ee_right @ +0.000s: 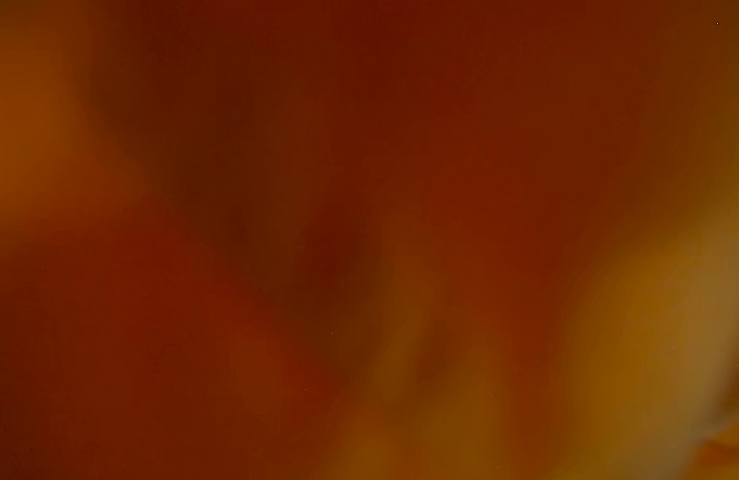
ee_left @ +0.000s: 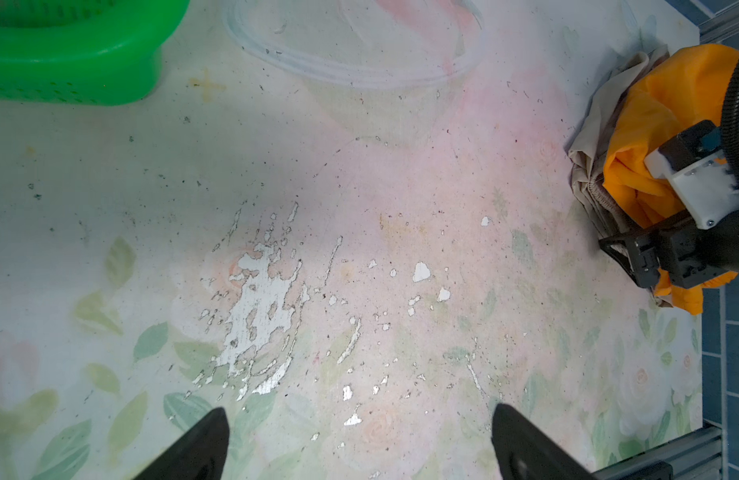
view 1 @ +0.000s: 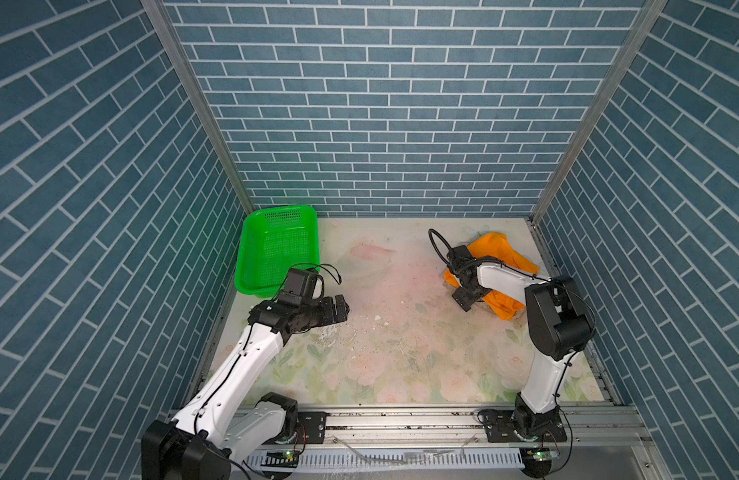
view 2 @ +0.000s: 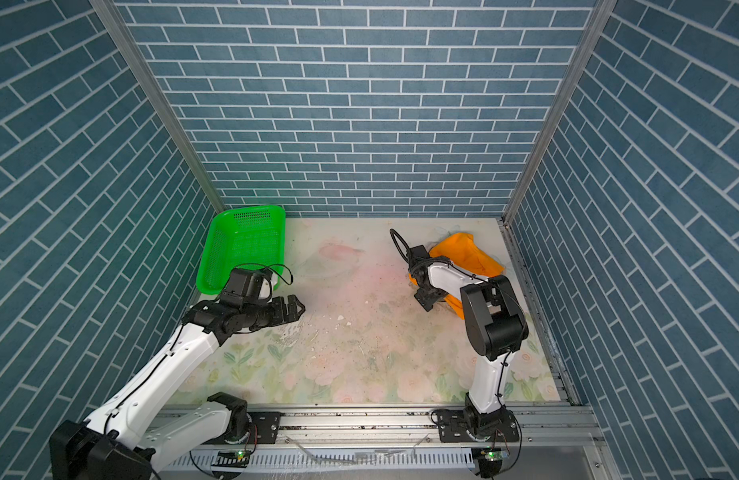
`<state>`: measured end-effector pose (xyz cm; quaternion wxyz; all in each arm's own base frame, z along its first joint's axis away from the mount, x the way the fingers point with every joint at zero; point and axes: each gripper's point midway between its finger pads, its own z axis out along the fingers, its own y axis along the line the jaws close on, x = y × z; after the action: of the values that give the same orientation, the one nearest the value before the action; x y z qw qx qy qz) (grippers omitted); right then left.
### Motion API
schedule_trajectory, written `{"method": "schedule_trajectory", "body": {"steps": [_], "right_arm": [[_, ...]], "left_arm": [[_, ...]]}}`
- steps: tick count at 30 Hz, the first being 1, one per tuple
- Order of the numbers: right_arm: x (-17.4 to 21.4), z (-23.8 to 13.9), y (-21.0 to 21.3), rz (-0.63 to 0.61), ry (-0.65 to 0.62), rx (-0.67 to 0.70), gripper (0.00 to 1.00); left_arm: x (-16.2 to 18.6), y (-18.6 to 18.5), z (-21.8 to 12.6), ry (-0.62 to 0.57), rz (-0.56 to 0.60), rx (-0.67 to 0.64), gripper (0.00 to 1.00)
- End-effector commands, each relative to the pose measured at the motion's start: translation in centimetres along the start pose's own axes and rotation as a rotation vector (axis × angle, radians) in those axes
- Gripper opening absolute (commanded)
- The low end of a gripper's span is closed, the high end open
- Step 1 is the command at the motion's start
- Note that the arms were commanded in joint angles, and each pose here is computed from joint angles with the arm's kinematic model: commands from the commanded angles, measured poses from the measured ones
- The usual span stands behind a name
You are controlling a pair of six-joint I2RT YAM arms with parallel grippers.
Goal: Fold and stack the shorts
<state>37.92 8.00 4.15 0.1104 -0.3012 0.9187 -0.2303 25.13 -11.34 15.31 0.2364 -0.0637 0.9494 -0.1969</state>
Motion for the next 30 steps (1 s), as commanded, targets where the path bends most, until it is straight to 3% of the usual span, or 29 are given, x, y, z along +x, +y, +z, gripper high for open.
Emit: {"method": "schedule_trajectory", "body": {"steps": [1, 9, 18, 23, 27, 30], "right_arm": [[-1.5, 1.1, -1.7, 0.034, -0.006, 0.059, 0.92], [-5.5, 3.7, -7.7, 0.163, -0.039, 0.117, 0.87], [-10.4, 7.3, -13.5, 0.352, -0.065, 0.095, 0.9], [-14.0, 3.8, -14.8, 0.444, -0.199, 0.02, 0.94], [-14.3, -1.4, -16.2, 0.518, -0.339, -0.021, 0.98], [-12.8, -7.4, -17.9, 0.595, -0.49, -0.042, 0.99]], "left_arm": [[-0.1, 0.4, -0.8, -0.008, 0.01, -0.022, 1.0], [-0.1, 1.4, -1.1, -0.024, 0.014, -0.066, 1.0], [-0.2, 2.5, -1.2, -0.032, 0.003, -0.114, 1.0], [-1.2, 4.3, -2.0, -0.099, 0.026, -0.214, 1.0], [-3.6, 7.1, -3.9, -0.253, 0.061, -0.394, 1.0], [-5.9, 9.3, -5.6, -0.393, 0.047, -0.545, 1.0]]}}
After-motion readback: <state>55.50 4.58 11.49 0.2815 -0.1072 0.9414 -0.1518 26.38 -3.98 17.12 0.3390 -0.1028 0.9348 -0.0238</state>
